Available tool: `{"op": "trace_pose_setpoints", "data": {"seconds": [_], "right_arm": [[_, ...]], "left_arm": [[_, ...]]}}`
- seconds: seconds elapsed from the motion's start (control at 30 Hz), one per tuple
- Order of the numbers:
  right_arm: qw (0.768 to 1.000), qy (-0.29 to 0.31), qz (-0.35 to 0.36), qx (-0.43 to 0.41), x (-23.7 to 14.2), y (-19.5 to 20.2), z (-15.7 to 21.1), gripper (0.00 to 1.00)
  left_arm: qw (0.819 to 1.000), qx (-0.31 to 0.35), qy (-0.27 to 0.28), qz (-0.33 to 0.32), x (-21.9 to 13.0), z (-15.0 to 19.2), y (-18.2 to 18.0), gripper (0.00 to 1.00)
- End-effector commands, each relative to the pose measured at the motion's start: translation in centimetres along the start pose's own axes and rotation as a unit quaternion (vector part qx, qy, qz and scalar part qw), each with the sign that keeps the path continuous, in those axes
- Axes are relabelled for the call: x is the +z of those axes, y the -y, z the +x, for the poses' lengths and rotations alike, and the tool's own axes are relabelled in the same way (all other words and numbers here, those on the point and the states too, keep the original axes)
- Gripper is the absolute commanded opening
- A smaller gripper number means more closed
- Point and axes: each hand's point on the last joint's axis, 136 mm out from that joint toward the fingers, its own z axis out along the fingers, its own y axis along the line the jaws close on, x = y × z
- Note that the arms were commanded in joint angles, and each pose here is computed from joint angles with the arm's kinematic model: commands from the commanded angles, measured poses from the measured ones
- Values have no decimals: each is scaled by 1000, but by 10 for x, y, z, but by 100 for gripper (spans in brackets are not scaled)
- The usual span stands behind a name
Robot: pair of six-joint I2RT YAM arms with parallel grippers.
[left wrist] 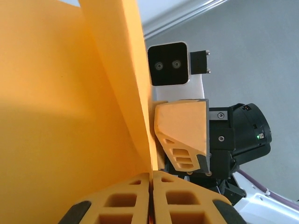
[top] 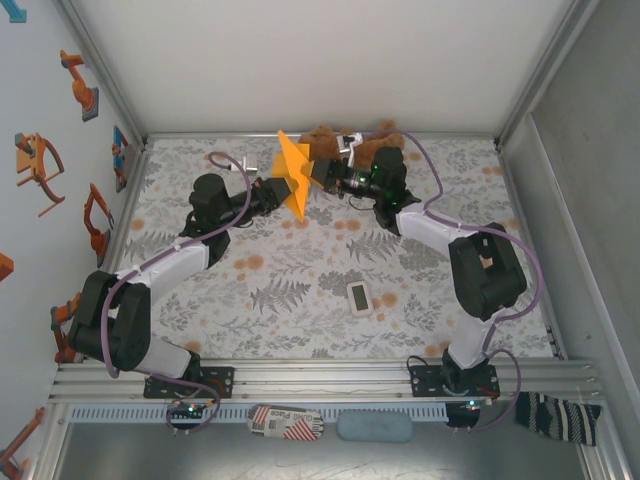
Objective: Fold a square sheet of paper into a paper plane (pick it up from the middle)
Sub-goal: Turn over the paper at the center of the table.
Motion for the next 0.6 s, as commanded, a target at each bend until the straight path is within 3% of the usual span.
{"op": "trace_pose_setpoints", "data": {"seconds": [0.0,0.17,0.27,0.37,0.47,0.57], "right_arm": [[1000,12,-13,-25,-12,-15,-6,21],[999,39,14,-29,-36,2,-14,36],[997,56,38,-27,-53,16,-18,42],[994,64,84,-27,-70,36,-16,44],[982,61,172,-44,-86,57,-9,46],[955,67,277,-84,-112,71,-7,48]], "left_arm": [[999,32,3,6,-4,-1,10,10],[997,39,-13,-71,-11,6,-14,10],[983,51,-38,-171,-24,14,-41,10],[951,76,-64,-293,-43,17,-72,10],[906,102,-94,-399,-64,19,-97,10],[851,139,-119,-492,-79,15,-116,10]]}}
